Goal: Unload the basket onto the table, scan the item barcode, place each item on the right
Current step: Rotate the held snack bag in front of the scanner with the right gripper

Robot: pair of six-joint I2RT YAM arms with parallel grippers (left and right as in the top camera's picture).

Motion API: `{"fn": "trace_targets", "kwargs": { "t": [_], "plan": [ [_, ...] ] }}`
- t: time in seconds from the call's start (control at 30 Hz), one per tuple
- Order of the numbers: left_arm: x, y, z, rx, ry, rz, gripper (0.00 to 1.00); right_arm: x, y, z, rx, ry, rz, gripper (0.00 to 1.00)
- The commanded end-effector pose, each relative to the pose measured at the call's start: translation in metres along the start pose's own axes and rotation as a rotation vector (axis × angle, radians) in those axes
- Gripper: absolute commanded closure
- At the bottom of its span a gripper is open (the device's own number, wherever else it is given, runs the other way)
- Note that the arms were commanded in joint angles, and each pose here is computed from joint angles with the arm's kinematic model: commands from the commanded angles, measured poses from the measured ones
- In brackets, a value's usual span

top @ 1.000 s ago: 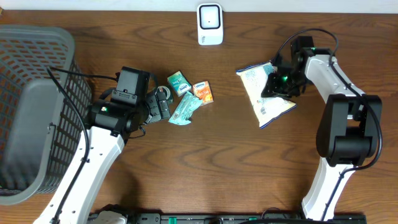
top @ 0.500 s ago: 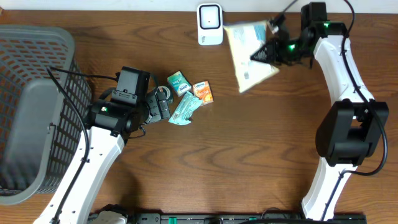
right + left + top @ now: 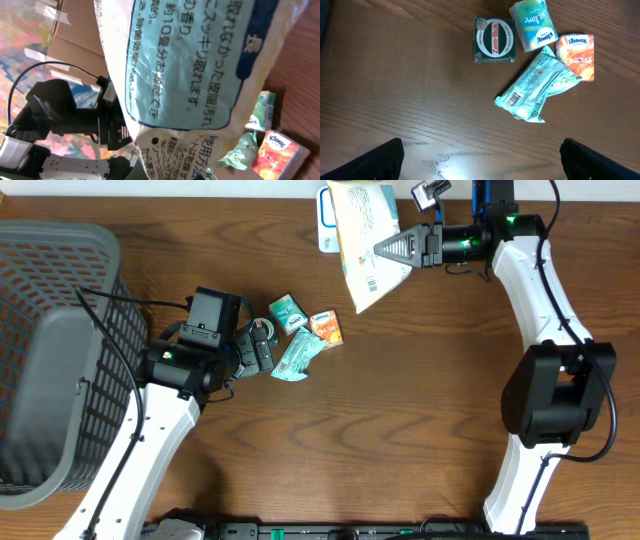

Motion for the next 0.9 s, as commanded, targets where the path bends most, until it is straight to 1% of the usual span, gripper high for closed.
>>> {"fn": "trace_targets", "kwargs": {
  "t": [0.0,0.17,0.43,0.5,0.57,0.63,0.7,0.73,0.77,0.8,0.83,0.87],
  "plan": [
    [0.004,-0.004,-0.001,-0.003,-0.003,-0.012,0.02,0.002,0.006,0.016,0.046,0.002,0.013,0.99],
    [0.004,-0.004,-0.001,-0.003,-0.003,-0.012,0.02,0.001,0.013,-0.008,-0.108,0.063,0.015,0.99],
    [0.004,-0.004,-0.001,-0.003,-0.003,-0.012,0.02,-0.002,0.022,-0.013,-0.152,0.052,0.028,0.99],
    [0.004,-0.004,-0.001,-0.003,-0.003,-0.012,0.02,-0.002,0.021,-0.018,-0.186,0.058,0.028,0.99],
    [0.004,-0.004,-0.001,-0.003,-0.003,-0.012,0.02,-0.004,0.018,-0.03,-0.258,0.075,0.027,0.99],
    [0.004,-0.004,-0.001,-0.003,-0.003,-0.012,0.02,-0.01,0.012,-0.052,-0.404,0.111,0.031,0.99],
    [0.004,-0.004,-0.001,-0.003,-0.003,-0.012,0.02,-0.021,-0.007,-0.089,-0.683,0.2,0.03,0.99],
    [0.004,-0.004,-0.001,-0.003,-0.003,-0.012,0.02,-0.023,-0.013,-0.097,-0.753,0.216,0.028,0.99],
    [0.004,-0.004,-0.001,-0.003,-0.003,-0.012,0.02,-0.029,-0.034,-0.117,-0.957,0.242,0.019,0.99],
    [0.004,-0.004,-0.001,-0.003,-0.003,-0.012,0.02,-0.03,-0.041,-0.122,-1.024,0.246,0.014,0.99],
    [0.004,-0.004,-0.001,-0.003,-0.003,-0.012,0.02,-0.033,-0.065,-0.135,-1.233,0.253,-0.002,0.99],
    [0.004,-0.004,-0.001,-0.003,-0.003,-0.012,0.02,-0.035,-0.08,-0.14,-1.358,0.252,-0.013,0.99]
  ]
}}
Point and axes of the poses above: each gripper's point midway between its finger pads, its own y axis out along the fingers, its own z axis along the line the jaws close on, x = y × z, the point moved 1 cm from there along -y, back along the fingers, and after that the axes turned 4 degrees about y, right-handed, at the moved point
